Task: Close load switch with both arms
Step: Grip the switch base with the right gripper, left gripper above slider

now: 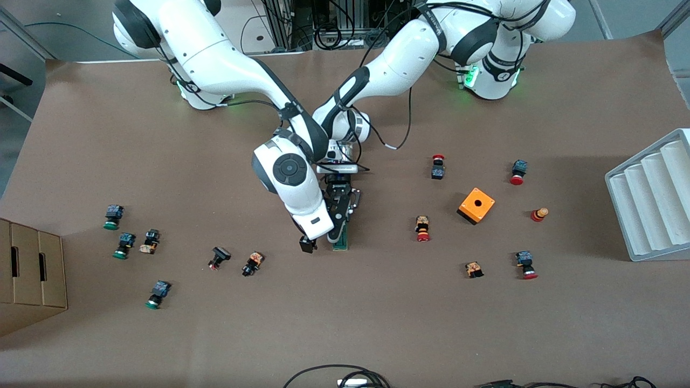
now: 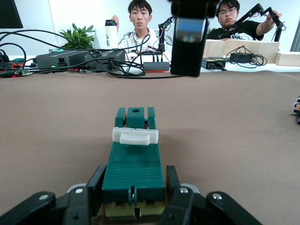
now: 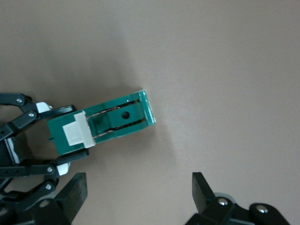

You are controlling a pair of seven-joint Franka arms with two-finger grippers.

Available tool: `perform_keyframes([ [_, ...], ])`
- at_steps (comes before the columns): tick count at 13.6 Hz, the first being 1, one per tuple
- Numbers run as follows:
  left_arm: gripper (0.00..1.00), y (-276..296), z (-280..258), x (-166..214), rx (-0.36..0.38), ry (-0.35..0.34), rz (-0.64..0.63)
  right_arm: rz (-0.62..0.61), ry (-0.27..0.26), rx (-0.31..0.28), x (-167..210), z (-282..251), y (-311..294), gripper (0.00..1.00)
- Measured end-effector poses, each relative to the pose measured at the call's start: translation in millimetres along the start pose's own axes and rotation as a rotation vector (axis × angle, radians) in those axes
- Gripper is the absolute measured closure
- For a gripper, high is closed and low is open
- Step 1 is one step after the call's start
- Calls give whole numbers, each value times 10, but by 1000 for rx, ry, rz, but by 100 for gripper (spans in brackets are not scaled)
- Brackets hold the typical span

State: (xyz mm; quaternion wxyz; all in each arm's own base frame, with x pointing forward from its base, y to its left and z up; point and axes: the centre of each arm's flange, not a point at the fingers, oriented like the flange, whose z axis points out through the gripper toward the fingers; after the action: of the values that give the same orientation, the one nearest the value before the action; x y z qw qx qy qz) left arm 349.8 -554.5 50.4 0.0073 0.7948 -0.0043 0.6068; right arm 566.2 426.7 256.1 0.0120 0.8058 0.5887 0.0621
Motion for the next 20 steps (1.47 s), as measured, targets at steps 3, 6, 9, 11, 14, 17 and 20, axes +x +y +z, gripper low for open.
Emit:
perform_keyframes([
  [3, 42, -3, 9, 4, 1, 1, -2, -10, -22, -13, 48, 108, -107, 0],
  [6, 42, -4, 12, 4, 2, 1, -5, -16, -32, -29, 108, 152, -199, 0],
  [9, 42, -4, 13, 4, 2, 1, -5, -12, -35, -28, 142, 191, -260, 0],
  [11, 44, -4, 13, 3, 2, 1, -5, -17, -40, -25, 169, 233, -314, 0],
  [14, 45, -4, 13, 2, 2, 1, -6, -24, -48, -23, 191, 341, -391, 0],
  [17, 45, -4, 13, 2, 2, 1, -6, -25, -53, -28, 202, 445, -440, 0],
  [20, 45, -4, 13, 2, 2, 1, -6, -21, -50, -30, 229, 461, -481, 0],
])
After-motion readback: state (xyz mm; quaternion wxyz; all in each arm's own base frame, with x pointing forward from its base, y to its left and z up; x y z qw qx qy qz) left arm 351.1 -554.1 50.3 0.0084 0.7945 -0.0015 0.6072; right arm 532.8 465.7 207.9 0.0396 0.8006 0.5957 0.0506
